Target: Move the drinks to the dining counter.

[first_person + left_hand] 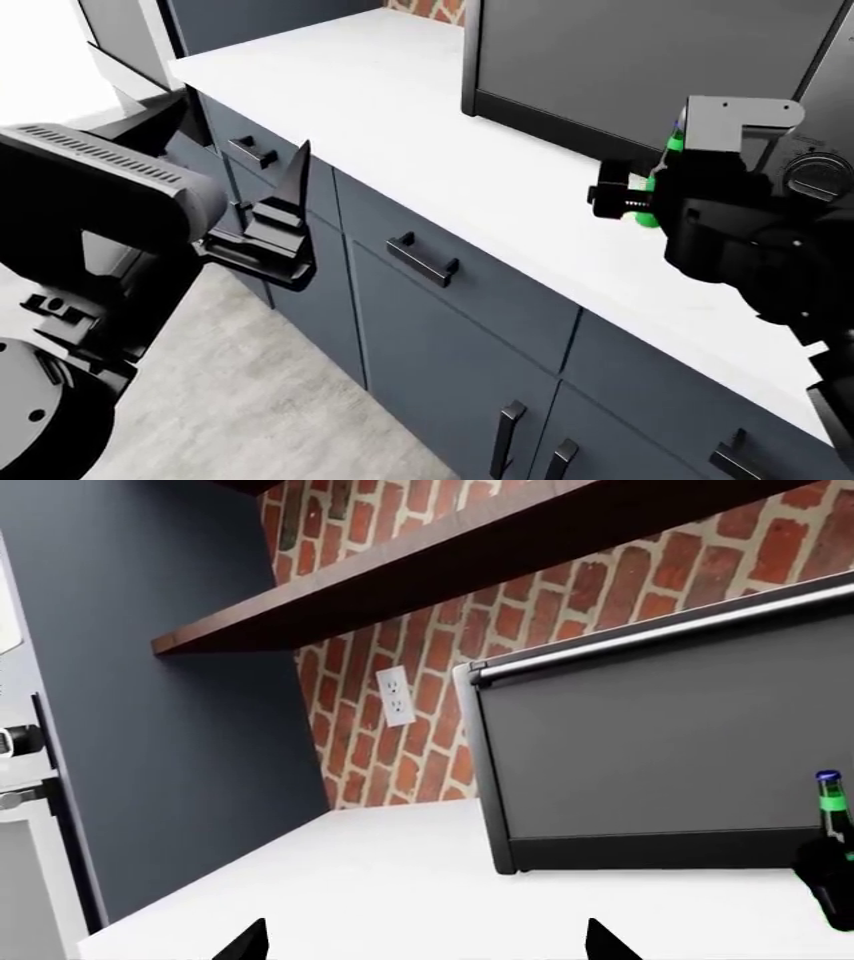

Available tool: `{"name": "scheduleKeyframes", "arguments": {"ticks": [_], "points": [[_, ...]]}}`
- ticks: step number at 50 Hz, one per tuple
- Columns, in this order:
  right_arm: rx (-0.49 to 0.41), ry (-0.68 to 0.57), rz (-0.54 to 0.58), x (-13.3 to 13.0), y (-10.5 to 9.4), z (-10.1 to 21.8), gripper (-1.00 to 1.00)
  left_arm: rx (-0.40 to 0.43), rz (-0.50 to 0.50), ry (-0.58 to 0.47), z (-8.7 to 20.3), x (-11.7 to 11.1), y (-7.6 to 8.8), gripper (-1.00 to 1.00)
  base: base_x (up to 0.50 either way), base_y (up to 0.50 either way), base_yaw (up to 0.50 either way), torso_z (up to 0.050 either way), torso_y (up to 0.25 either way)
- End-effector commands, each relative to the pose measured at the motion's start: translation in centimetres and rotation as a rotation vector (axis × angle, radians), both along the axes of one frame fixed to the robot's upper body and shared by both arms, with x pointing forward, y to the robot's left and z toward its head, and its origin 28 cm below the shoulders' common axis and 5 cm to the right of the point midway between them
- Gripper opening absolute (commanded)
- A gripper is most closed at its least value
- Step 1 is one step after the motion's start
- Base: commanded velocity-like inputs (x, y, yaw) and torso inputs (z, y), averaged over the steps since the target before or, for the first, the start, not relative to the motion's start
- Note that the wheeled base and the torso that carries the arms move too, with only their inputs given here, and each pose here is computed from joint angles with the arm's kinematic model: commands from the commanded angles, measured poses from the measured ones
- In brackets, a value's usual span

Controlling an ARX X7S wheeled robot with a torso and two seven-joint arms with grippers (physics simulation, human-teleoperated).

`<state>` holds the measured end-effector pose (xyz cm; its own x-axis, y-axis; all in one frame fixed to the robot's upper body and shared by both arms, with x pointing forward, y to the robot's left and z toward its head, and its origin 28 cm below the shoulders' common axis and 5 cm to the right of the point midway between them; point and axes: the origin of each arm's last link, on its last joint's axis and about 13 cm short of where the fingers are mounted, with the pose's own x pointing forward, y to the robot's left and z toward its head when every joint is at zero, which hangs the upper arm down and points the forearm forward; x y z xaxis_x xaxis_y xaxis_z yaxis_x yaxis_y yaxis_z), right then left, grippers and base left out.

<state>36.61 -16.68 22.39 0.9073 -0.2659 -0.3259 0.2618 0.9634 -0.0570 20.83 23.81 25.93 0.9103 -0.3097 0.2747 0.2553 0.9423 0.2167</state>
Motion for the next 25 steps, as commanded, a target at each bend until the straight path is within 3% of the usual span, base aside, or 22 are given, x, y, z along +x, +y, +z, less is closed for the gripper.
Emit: {"name": "scheduleKeyframes", "arguments": {"ticks": [1, 3, 4, 20, 25], "points": [[0.001, 0.019, -0.016, 0.4, -0.4, -0.7, 1.00, 0.001, 0.006, 0.000, 0.0, -0.1, 0.1, 1.00, 0.00, 0.00, 0.00, 0.000, 0.000], [0.009, 0.019, -0.012, 0.3, -0.4, -0.8, 1.00, 0.002, 0.009, 0.001, -0.1, -0.2, 0.1, 1.00, 0.00, 0.00, 0.00, 0.000, 0.000], [0.006, 0.021, -0.018, 0.2, -0.4, -0.9, -1.00, 0.000, 0.009, 0.001, 0.0, -0.2, 0.1, 1.00, 0.00, 0.00, 0.00, 0.000, 0.000], [0.007, -0.013, -0.004, -0.9, -0.5, -0.1, -1.00, -0.001, 0.010, -0.005, 0.1, -0.3, 0.2, 1.00, 0.00, 0.00, 0.00, 0.000, 0.000], [-0.006, -0.090, 0.010, -2.5, -0.6, 1.2, -1.00, -0.002, 0.011, -0.003, 0.1, -0.3, 0.2, 1.00, 0.00, 0.00, 0.00, 0.000, 0.000]]}}
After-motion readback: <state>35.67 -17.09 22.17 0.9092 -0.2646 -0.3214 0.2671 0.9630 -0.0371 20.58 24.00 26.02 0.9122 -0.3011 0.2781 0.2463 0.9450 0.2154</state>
